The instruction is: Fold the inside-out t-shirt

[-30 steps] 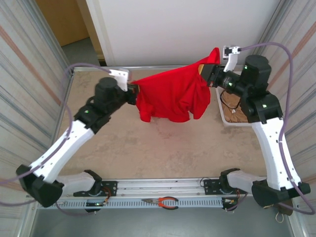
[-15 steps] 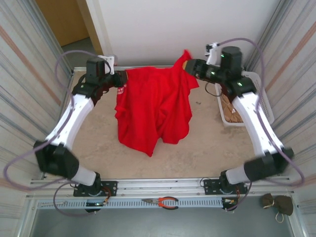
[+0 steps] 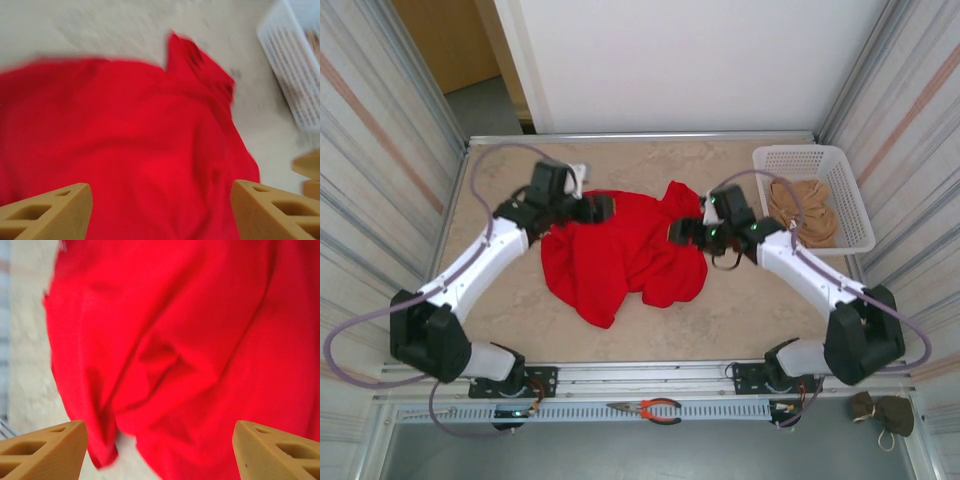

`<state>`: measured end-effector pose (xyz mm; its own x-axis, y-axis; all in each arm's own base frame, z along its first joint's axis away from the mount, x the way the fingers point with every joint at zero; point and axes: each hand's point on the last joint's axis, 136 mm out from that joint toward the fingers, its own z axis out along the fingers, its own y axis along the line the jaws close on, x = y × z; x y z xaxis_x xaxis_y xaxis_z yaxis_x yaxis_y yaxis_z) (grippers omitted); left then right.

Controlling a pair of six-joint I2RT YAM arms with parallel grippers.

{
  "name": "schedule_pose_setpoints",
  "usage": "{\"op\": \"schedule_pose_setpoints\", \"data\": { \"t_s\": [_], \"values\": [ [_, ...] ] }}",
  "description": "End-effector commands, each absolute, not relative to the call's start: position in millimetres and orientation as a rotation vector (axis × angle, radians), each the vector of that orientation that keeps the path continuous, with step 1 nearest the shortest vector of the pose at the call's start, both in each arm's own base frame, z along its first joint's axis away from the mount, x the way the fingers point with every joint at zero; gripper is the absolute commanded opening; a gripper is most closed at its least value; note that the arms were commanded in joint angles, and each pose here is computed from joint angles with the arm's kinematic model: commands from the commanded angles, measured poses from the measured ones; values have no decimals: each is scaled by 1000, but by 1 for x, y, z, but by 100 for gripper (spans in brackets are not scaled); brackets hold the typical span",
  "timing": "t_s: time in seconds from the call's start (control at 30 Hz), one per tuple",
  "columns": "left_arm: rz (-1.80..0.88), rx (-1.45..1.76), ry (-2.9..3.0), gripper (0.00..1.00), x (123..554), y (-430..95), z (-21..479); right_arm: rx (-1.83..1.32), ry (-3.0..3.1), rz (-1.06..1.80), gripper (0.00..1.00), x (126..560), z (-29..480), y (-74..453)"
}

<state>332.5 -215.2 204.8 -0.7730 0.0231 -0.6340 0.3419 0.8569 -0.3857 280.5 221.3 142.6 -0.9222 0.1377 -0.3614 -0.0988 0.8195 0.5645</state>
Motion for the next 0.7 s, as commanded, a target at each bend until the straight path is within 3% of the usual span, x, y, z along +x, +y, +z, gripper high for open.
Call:
{"op": "schedule_pose_setpoints", "data": {
  "t_s": [0.0,0.2,0.43,0.5,0.53,0.6,0.67],
  "values": [
    [-548,223,2511,74,295,-221,157,89,2665,688,76,253,117,218],
    [-394,283,2578,75,246,-239,110,111,2743,604,84,206,76,230],
    [-190,261,2681,73,237,-231,60,117,2774,615,80,218,47,259],
    [-121,259,2691,63,240,-223,48,125,2776,608,64,227,43,261],
    [-101,254,2696,50,243,-220,44,127,2776,605,46,231,42,260],
    [-104,241,2704,2,251,-215,44,135,2761,613,6,241,47,252],
    [-118,213,2683,0,264,-206,60,150,2733,633,0,250,63,237]
  ]
}}
